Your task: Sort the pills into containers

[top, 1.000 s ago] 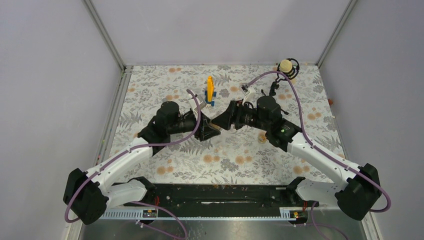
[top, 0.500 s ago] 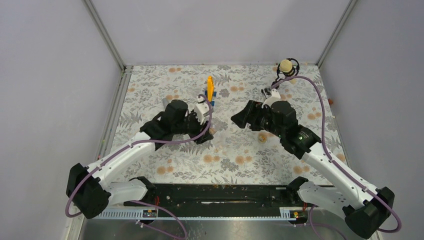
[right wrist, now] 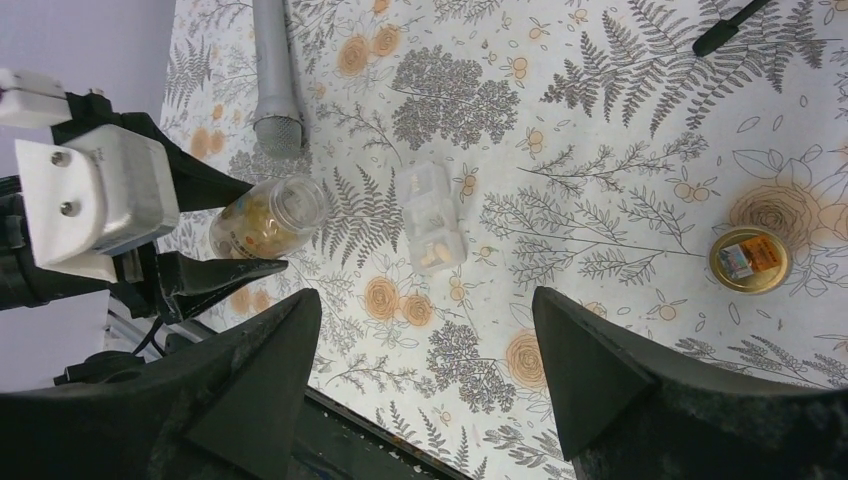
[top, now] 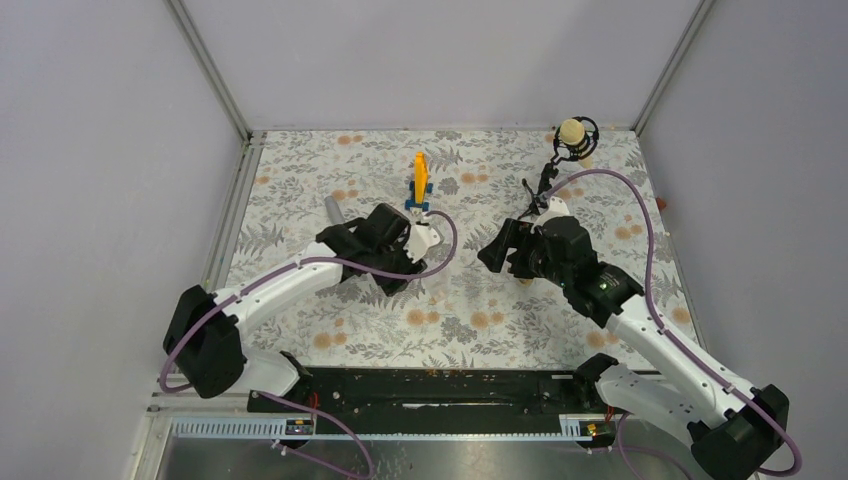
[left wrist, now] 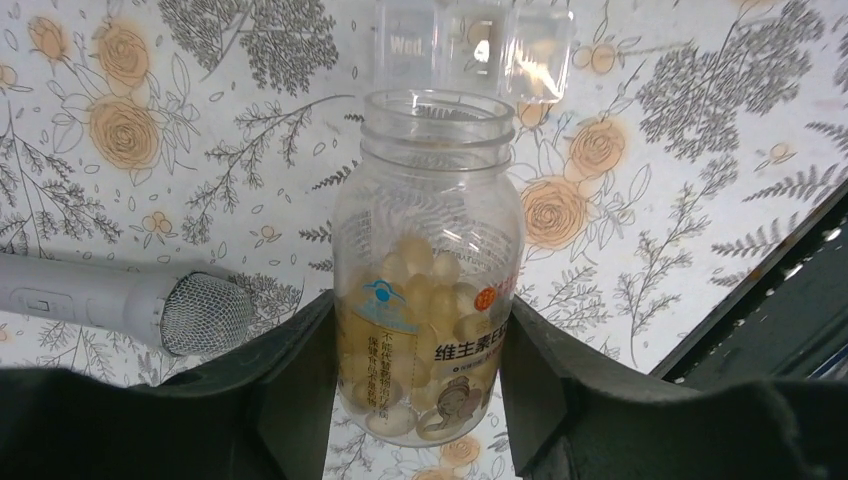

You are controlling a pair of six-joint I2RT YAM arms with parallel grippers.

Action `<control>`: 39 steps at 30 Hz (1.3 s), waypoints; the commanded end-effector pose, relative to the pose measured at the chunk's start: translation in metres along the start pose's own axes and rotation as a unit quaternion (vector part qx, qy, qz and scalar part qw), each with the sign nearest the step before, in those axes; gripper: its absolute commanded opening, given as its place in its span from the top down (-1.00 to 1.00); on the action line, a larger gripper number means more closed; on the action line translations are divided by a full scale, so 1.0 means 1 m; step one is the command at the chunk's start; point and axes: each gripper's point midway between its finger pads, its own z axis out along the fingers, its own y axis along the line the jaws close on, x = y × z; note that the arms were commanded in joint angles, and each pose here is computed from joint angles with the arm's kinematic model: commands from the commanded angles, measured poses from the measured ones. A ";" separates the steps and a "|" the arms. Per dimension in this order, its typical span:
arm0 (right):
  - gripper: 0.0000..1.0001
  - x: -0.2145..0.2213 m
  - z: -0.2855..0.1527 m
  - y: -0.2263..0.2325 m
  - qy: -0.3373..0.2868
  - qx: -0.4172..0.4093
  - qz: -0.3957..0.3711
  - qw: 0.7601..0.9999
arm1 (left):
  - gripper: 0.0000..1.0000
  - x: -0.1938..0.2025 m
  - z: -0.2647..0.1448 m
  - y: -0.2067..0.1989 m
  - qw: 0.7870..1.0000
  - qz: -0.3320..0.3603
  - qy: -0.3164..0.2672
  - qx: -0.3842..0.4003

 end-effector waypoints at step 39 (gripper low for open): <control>-0.68 -0.002 -0.015 -0.057 -0.047 0.093 0.018 0.994 | 1.00 0.005 0.046 0.010 0.976 0.096 0.185 -0.059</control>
